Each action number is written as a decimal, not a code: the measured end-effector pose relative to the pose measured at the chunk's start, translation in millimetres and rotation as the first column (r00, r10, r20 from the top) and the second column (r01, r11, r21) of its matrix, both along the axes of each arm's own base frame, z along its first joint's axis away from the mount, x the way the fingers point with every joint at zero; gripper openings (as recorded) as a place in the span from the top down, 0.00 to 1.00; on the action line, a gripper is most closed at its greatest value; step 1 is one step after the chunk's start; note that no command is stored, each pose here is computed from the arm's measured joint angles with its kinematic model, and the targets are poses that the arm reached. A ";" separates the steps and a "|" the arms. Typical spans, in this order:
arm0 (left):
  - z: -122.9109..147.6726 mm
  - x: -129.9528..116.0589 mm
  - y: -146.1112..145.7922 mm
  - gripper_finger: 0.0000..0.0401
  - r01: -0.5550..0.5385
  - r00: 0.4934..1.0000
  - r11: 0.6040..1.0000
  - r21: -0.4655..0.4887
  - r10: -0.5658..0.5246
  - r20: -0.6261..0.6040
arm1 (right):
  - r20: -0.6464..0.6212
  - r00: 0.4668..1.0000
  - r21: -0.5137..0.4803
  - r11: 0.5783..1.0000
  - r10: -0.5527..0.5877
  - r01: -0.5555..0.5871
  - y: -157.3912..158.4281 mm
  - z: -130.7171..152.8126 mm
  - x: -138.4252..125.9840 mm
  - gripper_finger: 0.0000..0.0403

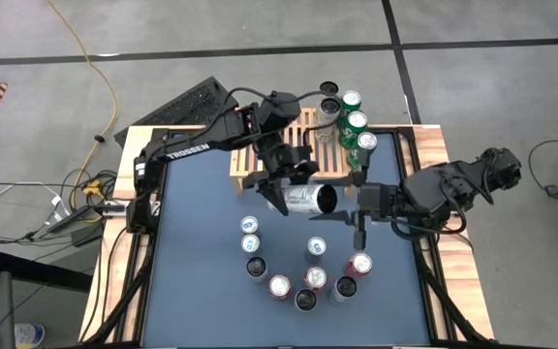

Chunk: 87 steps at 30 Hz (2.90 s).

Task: Place canned beverage on shelf
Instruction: Put the white-yellow soda can on the shelf aligned with the other white-yellow soda can

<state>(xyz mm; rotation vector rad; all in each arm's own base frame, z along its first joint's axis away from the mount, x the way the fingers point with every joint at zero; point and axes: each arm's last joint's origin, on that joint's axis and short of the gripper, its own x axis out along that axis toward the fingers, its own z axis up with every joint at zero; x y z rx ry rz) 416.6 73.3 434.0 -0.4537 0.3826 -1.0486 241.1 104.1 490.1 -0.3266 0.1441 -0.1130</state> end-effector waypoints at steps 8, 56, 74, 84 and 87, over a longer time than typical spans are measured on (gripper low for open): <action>11.6 -23.7 15.6 0.35 -0.265 0.964 0.941 0.210 0.259 0.056 | -0.051 0.995 -0.079 0.993 -0.089 0.085 2.0 -4.2 -10.1 0.58; -22.7 -62.6 22.4 0.18 -0.252 0.770 0.388 0.887 0.635 -0.058 | -0.258 0.960 -0.251 0.967 -0.107 0.040 -9.6 -22.8 -13.9 0.59; 18.4 -88.3 32.5 0.18 -0.497 0.723 0.526 0.691 0.691 -0.006 | -0.488 0.816 0.143 0.894 -0.310 0.425 -102.8 -30.8 -9.8 0.59; 16.8 -78.2 30.1 0.18 -0.518 0.723 0.533 0.668 0.691 0.009 | -0.631 0.708 0.123 0.860 -0.318 0.495 -151.7 -59.2 22.9 0.59; 17.5 -76.5 31.0 0.18 -0.537 0.710 0.528 0.658 0.704 0.015 | -0.668 0.670 0.126 0.838 -0.325 0.532 -160.8 -68.4 29.9 0.59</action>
